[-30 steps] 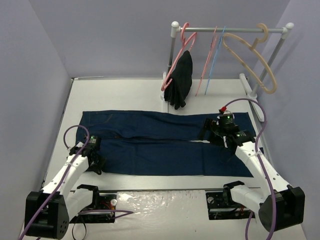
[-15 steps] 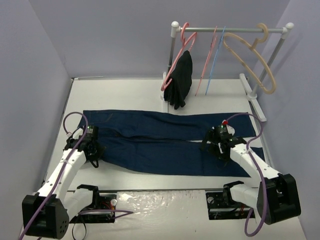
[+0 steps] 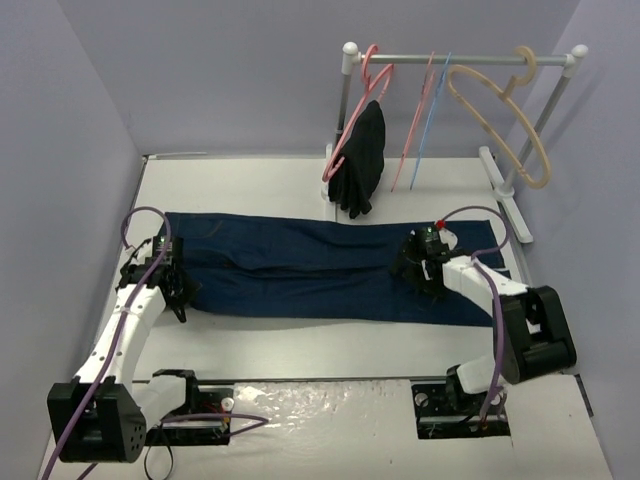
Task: Place the trousers on the hanger
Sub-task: Fold the trousers at the center of the board.
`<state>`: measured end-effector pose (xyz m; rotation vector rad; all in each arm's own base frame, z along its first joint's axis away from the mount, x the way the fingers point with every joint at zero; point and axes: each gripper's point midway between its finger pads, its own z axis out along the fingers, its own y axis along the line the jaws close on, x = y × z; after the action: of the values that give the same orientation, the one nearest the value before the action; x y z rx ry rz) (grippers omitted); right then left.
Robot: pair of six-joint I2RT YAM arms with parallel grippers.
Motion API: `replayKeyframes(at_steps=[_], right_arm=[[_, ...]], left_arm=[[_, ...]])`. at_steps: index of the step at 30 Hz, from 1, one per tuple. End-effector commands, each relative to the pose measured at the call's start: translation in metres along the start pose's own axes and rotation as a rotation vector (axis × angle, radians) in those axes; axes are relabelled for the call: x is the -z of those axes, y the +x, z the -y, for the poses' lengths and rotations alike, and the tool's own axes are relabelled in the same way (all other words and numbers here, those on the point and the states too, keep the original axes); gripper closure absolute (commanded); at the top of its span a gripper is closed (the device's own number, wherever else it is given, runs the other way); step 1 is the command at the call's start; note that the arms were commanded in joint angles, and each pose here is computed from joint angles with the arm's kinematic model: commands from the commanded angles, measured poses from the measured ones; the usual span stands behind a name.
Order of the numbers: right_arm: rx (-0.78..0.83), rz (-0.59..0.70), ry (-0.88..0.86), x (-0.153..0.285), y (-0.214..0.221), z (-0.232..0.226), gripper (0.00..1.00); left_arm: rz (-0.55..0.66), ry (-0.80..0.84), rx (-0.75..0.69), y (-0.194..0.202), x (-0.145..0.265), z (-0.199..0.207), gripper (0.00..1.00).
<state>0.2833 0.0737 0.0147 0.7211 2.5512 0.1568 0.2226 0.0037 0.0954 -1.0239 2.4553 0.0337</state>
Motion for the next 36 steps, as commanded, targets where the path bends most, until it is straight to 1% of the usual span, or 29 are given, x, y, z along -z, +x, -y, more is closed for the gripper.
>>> replayKeyframes(at_steps=[1, 5, 7, 14, 19, 26, 36], right_arm=[[0.029, 0.063, 0.042, -0.008, -0.027, -0.008, 0.04], [-0.041, 0.126, 0.124, 0.009, -0.039, 0.006, 0.04], [-0.074, 0.141, 0.156, 0.019, -0.038, 0.015, 0.03], [-0.201, 0.119, 0.231, 0.040, -0.005, 0.052, 0.03], [-0.262, 0.050, 0.306, 0.040, 0.022, 0.073, 0.04], [-0.304, -0.028, 0.316, 0.042, 0.039, 0.072, 0.05], [-0.308, -0.066, 0.340, 0.045, 0.057, 0.078, 0.07]], left_arm=[[0.007, -0.007, -0.008, -0.018, -0.005, -0.001, 1.00], [-0.037, 0.005, -0.013, -0.019, -0.012, 0.010, 1.00], [-0.035, 0.020, -0.009, -0.021, -0.014, 0.015, 1.00], [0.030, 0.081, -0.011, -0.035, -0.009, 0.026, 1.00], [0.043, 0.103, -0.022, -0.037, -0.009, 0.029, 1.00], [0.045, 0.124, -0.019, -0.036, -0.006, 0.031, 1.00], [0.033, 0.140, -0.022, -0.034, -0.007, 0.034, 1.00]])
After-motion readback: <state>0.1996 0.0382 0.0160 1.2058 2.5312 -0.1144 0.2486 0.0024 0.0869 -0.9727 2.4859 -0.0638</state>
